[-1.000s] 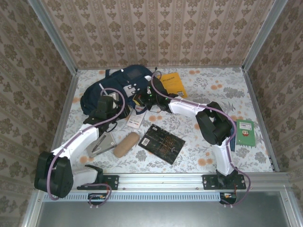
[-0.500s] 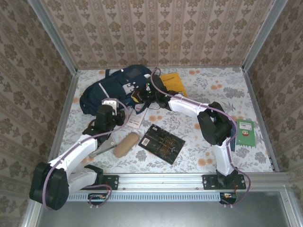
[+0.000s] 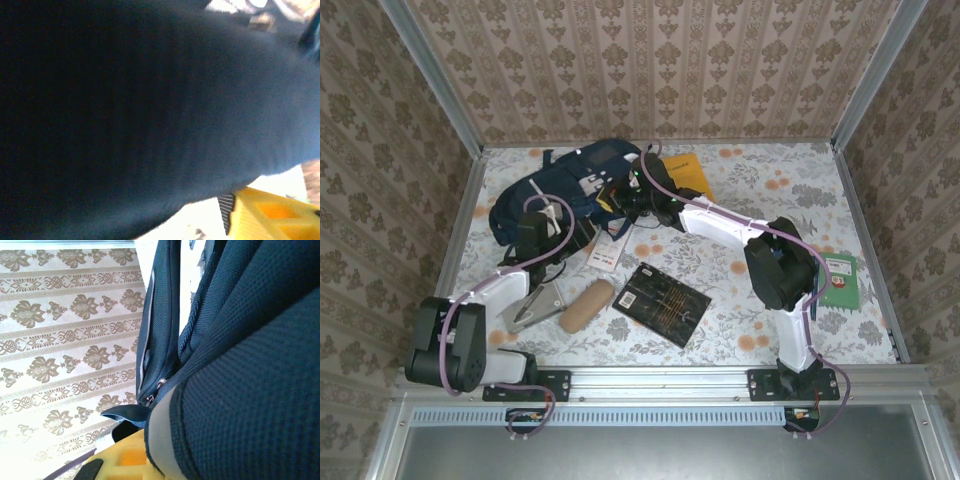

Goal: Pack books, pencil case, and school supplies into a backpack

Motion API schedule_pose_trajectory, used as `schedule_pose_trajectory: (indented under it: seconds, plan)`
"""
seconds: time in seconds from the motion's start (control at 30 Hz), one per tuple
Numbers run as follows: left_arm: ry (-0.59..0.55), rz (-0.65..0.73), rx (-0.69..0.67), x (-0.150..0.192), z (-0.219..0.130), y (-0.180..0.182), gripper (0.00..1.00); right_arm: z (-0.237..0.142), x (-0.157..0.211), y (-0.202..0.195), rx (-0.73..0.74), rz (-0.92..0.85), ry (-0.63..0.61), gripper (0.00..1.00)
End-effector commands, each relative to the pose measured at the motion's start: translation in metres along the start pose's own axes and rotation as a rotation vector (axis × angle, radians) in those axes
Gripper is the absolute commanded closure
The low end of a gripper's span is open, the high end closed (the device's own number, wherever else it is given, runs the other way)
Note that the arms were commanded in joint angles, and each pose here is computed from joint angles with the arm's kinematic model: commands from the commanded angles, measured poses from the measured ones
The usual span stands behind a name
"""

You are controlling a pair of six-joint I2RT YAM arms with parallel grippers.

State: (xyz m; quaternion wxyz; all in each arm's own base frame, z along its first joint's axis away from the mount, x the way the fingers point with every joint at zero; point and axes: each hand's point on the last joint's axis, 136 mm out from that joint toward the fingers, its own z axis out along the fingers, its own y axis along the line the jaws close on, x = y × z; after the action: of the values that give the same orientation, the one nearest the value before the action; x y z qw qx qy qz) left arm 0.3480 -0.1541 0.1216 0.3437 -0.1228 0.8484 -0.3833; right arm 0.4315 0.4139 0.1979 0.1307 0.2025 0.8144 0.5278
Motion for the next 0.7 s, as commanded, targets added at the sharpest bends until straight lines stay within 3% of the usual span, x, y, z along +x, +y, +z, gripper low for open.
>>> schedule_pose_trajectory:
  seconds: [0.0,0.2,0.47,0.67]
  plan:
    - [-0.049,-0.114,0.158,-0.016,-0.001,-0.03,0.34,-0.029,0.016,0.06,-0.147,-0.066,0.028,1.0]
    - [-0.092,-0.142,0.177,-0.031,0.0,-0.035,0.26,-0.028,0.017,0.058,-0.147,-0.063,0.028,1.0]
    - [-0.123,-0.149,0.194,-0.047,0.009,-0.035,0.26,-0.028,0.018,0.06,-0.154,-0.064,0.034,1.0]
    - [-0.177,-0.19,0.299,-0.065,0.012,-0.043,0.28,-0.027,0.021,0.058,-0.149,-0.065,0.042,1.0]
